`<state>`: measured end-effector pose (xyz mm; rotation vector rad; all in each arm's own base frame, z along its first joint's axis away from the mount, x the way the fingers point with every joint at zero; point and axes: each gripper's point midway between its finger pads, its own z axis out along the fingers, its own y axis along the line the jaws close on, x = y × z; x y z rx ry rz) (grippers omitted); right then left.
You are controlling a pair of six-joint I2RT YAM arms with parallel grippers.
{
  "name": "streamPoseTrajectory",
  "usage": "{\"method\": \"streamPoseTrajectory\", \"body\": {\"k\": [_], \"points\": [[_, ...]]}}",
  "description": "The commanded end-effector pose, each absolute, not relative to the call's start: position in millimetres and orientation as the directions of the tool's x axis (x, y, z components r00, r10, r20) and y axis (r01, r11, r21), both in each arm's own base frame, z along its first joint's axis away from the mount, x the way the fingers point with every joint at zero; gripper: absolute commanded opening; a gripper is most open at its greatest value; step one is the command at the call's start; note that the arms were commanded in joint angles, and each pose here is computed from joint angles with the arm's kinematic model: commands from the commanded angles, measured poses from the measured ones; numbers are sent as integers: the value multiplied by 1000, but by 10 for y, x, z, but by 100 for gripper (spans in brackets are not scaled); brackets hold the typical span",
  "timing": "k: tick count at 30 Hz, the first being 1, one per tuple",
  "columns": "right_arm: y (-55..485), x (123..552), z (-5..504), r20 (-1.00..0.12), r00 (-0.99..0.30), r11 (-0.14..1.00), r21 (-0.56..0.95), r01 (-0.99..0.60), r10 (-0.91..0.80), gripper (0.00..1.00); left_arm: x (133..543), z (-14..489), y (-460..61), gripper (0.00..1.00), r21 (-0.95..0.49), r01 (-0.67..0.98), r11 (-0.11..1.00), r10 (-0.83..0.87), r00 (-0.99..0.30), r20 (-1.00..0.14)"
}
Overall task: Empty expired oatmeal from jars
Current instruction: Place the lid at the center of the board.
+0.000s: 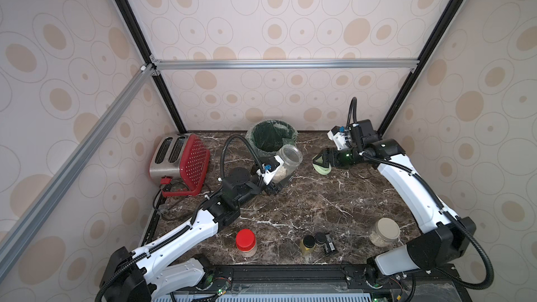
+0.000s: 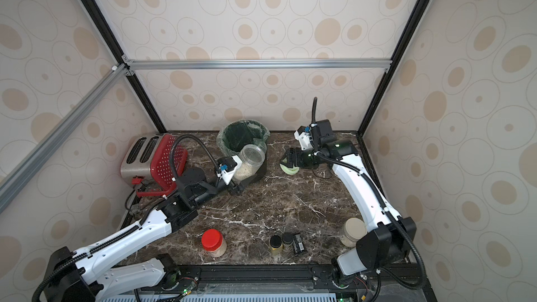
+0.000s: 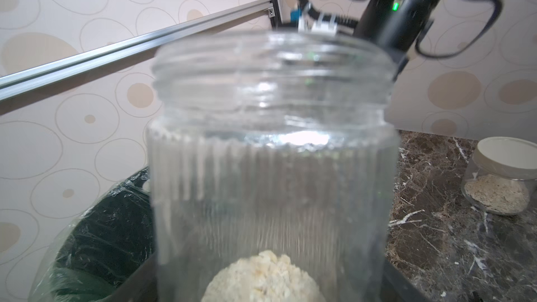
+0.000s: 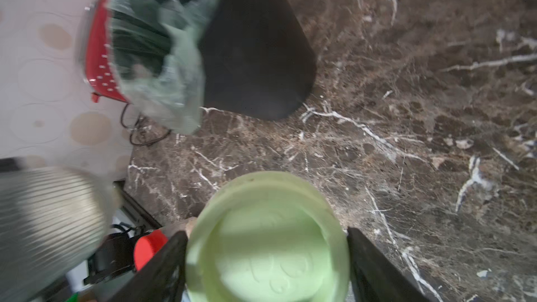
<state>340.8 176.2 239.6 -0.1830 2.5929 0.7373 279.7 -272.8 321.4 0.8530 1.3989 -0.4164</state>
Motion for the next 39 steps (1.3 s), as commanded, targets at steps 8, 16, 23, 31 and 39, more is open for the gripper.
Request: {"method": "streamPoseTrajectory", "body": {"k": [8,16,23,31,39], "points": [[1393,3642,937,-293,-956,970,229,-77,-6,64,2802,3577,-2510,0,255,635,729,174,187,-967],[1240,3536,526,-266,-964,986,154,-60,-17,73,2910,3589,-2435,0,250,600,760,222,123,-967],[1206,3498,512,-265,-964,988,141,-66,-27,93,2967,3710,-2418,0,247,586,771,222,117,-968],[1286,3524,1067,-339,-940,976,189,-111,-42,99,3232,3856,-2192,0,165,555,816,157,62,-986],[1734,3821,2091,-515,-857,899,377,-222,5,100,3725,4136,-1817,0,154,437,886,140,63,-988]]}}
